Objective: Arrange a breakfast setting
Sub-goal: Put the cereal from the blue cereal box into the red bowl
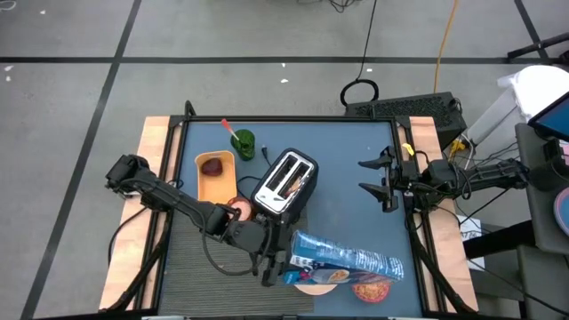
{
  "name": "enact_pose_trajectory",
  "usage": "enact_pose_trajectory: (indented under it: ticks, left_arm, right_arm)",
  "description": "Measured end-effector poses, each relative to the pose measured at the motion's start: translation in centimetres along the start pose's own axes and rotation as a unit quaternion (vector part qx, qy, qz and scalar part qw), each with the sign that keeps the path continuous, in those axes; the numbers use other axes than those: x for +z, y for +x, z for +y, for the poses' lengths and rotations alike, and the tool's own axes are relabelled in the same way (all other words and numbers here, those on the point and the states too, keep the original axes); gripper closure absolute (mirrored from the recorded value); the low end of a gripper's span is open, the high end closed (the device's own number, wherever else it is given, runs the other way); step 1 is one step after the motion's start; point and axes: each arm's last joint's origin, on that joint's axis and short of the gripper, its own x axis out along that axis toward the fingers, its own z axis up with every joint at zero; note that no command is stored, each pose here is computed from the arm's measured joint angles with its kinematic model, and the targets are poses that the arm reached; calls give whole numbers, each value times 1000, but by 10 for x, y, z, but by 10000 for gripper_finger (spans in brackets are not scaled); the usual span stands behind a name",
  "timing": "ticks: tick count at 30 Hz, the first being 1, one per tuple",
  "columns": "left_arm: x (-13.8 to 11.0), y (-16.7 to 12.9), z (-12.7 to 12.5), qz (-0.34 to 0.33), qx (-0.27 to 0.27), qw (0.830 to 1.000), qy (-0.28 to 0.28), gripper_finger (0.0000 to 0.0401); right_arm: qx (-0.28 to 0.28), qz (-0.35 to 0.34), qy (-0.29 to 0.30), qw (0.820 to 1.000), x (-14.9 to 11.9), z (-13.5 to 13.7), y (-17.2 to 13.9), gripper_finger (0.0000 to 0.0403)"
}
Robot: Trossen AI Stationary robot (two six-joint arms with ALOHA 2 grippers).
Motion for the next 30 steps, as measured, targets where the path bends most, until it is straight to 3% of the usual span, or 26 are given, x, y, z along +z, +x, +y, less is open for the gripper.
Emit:
enact_pose_trajectory:
  ticks: [30]
  left_arm:
    - [8, -10, -4, -19, 4, 1000, 9, 112]
  right_arm:
    - [0, 0, 0, 1000, 0, 0, 0, 124]
